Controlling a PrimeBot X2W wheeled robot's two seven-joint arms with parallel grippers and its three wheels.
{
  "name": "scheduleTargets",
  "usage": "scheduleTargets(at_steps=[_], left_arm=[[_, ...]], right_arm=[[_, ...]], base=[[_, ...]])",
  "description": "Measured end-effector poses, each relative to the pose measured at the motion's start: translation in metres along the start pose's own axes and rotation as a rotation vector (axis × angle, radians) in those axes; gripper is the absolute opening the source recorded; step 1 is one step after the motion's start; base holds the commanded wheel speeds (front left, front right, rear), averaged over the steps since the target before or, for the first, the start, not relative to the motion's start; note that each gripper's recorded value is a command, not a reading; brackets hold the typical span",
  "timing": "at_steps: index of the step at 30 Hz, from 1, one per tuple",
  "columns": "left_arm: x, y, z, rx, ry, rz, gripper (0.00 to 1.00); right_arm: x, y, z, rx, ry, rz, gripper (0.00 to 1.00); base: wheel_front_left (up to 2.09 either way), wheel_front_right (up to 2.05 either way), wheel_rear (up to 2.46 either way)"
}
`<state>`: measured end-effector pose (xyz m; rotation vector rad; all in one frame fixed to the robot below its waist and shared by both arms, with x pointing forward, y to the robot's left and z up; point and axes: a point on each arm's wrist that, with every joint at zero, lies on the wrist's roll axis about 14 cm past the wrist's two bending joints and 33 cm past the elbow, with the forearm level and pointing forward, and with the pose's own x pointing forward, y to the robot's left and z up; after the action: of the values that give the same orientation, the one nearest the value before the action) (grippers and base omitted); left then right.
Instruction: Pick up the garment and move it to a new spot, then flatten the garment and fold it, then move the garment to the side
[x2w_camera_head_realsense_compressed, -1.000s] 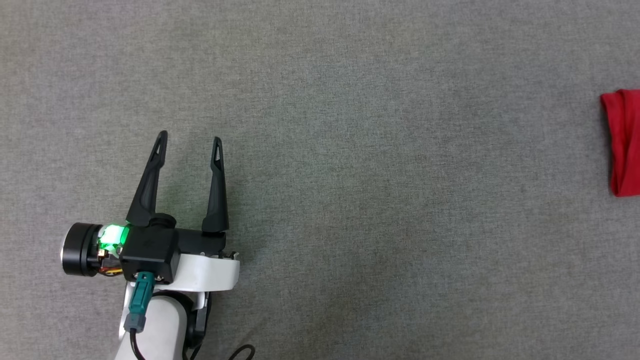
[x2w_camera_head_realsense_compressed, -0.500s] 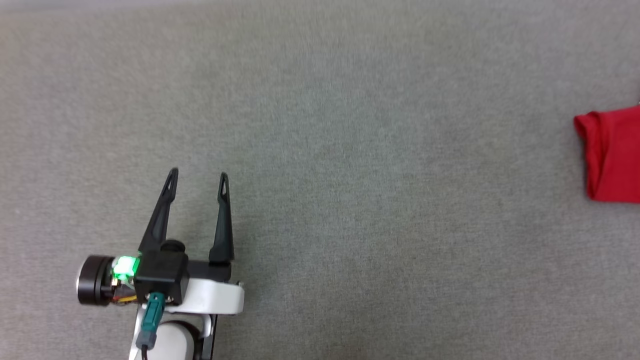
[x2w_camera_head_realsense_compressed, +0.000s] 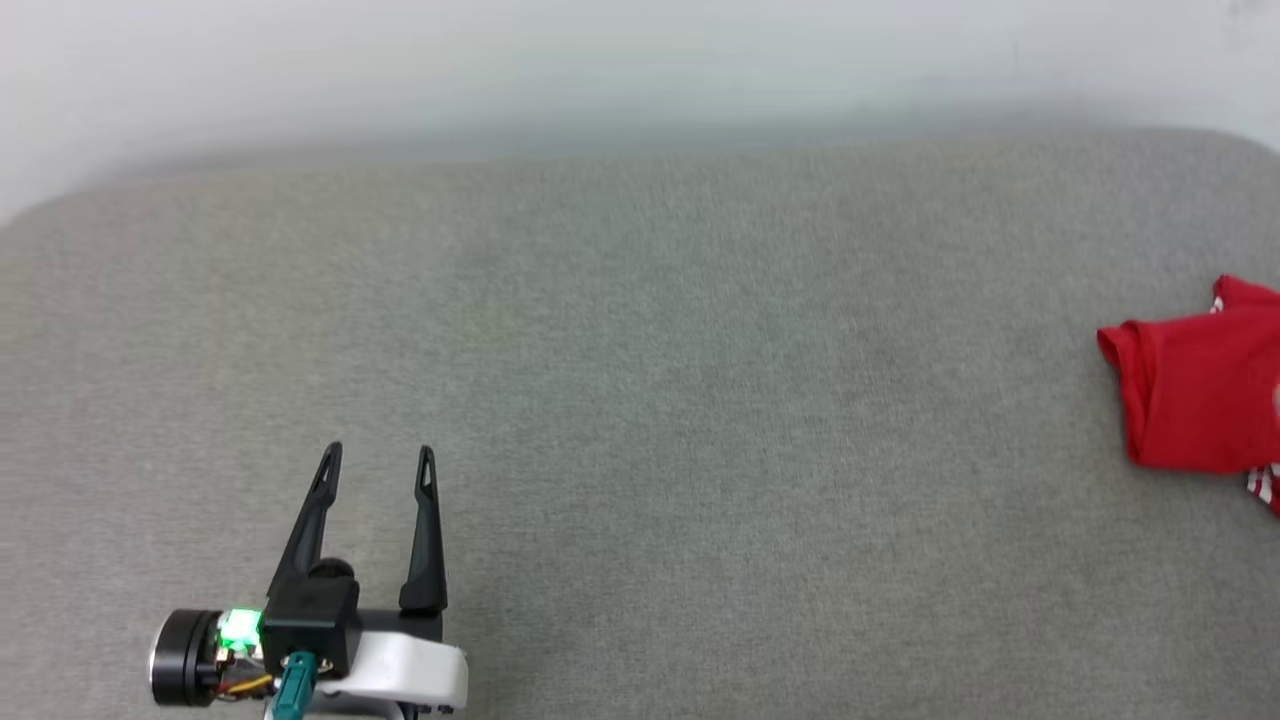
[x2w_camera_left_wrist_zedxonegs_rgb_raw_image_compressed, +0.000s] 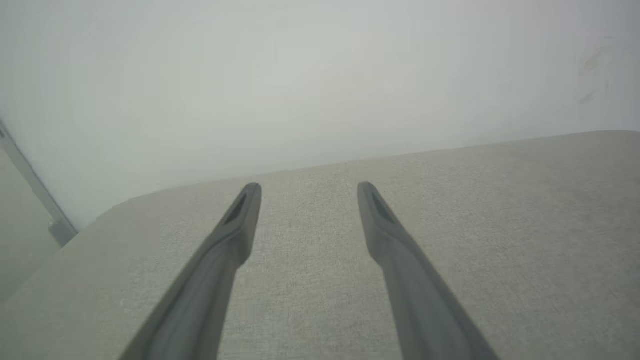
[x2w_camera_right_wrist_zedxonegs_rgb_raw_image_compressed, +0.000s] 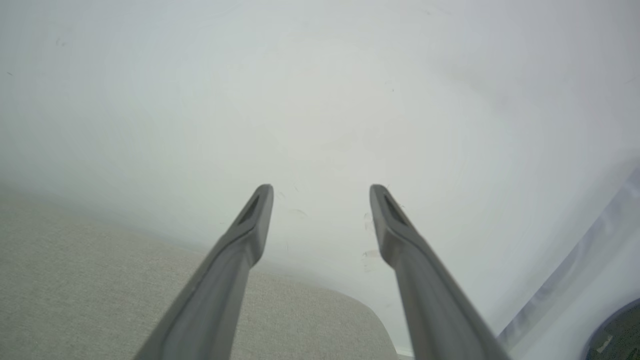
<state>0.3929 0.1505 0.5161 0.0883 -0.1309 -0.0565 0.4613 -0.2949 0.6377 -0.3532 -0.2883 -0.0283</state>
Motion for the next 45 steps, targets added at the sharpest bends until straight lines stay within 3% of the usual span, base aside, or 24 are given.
scheduleTargets(at_steps=[8,16,31,45], left_arm=[[-0.024,0.018,0.013,0.011,-0.02,0.05,1.0],[-0.041,0.031,0.018,0.016,-0.026,0.085,1.0],[-0.057,0.028,0.016,-0.017,-0.015,0.072,1.0],[-0.061,0.027,0.009,-0.026,0.005,0.054,1.0]], right_arm=[[-0.036,0.071,0.03,0.167,-0.129,0.061,1.0],[-0.074,0.128,0.005,0.307,-0.021,0.131,1.0],[-0.127,0.137,-0.024,0.388,0.106,0.083,1.0],[-0.141,0.136,-0.029,0.394,0.132,0.071,1.0]], base=[[0.0,0.0,0.0],[0.0,0.0,0.0],[0.0,0.0,0.0],[0.0,0.0,0.0]])
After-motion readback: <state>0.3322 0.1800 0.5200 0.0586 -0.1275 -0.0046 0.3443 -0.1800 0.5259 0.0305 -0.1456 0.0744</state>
